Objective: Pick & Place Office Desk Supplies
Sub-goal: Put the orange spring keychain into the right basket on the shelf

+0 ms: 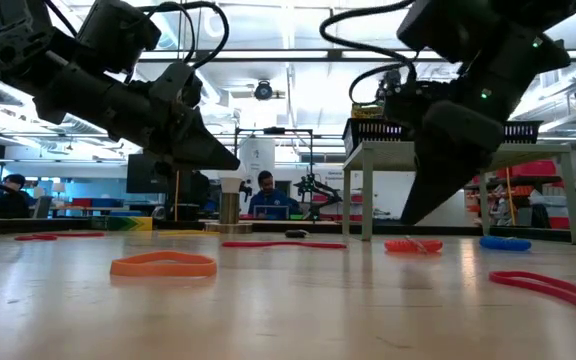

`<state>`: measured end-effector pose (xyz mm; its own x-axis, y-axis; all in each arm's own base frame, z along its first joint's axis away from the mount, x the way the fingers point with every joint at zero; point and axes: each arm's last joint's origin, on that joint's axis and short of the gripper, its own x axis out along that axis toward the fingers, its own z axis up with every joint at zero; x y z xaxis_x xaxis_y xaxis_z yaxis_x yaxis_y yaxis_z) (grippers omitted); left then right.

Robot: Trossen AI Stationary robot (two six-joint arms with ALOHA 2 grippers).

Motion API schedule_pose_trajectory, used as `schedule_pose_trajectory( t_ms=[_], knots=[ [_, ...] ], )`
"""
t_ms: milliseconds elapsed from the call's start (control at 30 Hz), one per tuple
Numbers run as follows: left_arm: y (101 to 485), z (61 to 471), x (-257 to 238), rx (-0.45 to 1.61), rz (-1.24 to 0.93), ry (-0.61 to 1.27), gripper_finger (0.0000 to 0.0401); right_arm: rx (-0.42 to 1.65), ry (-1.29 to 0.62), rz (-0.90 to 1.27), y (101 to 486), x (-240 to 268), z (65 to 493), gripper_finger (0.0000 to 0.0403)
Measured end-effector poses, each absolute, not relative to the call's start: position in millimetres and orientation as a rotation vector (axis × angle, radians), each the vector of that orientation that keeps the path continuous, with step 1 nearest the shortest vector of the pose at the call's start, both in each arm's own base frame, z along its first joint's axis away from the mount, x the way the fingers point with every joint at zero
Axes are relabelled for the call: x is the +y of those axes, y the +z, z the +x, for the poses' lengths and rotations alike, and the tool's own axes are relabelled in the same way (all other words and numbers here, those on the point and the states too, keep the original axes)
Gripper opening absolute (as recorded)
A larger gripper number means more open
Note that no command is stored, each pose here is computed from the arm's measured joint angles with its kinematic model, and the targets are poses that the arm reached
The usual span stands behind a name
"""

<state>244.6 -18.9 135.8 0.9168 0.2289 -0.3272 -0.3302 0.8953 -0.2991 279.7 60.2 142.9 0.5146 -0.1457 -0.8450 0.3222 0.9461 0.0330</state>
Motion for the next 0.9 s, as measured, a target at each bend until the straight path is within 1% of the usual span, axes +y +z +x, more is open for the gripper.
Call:
schedule_pose_trajectory(
  t_ms=[67,167,333,400,533,700,900],
  knots=[
    [134.6,244.1,-18.8,0.303,-0.355,0.297,0.0011,0.999,-0.273,0.164,142.8,56.7,280.3,0.0187],
    [133.2,243.5,-18.8,0.319,-0.352,0.3,0.0011,1.018,-0.223,0.15,142.3,52.7,281.5,0.0181],
    [133.1,243.5,-18.7,0.319,-0.351,0.301,0.0011,1.073,-0.136,0.12,132.8,52.4,283.2,0.0157],
    [133.2,243.6,-18.7,0.318,-0.351,0.3,0.0011,1.106,-0.137,0.103,127.2,52.2,282.3,0.0149],
    [132.8,243.4,-18.7,0.323,-0.35,0.301,0.0011,1.107,-0.141,0.101,123.2,52.6,284.7,0.0132],
    [132.5,243.3,-18.7,0.326,-0.349,0.302,0.0011,1.087,-0.156,0.117,122.5,52.7,286.8,0.0099],
    [132.5,243.3,-18.6,0.325,-0.349,0.302,0.0011,1.063,-0.148,0.138,126.8,54.4,292.9,0.0045]
  ],
)
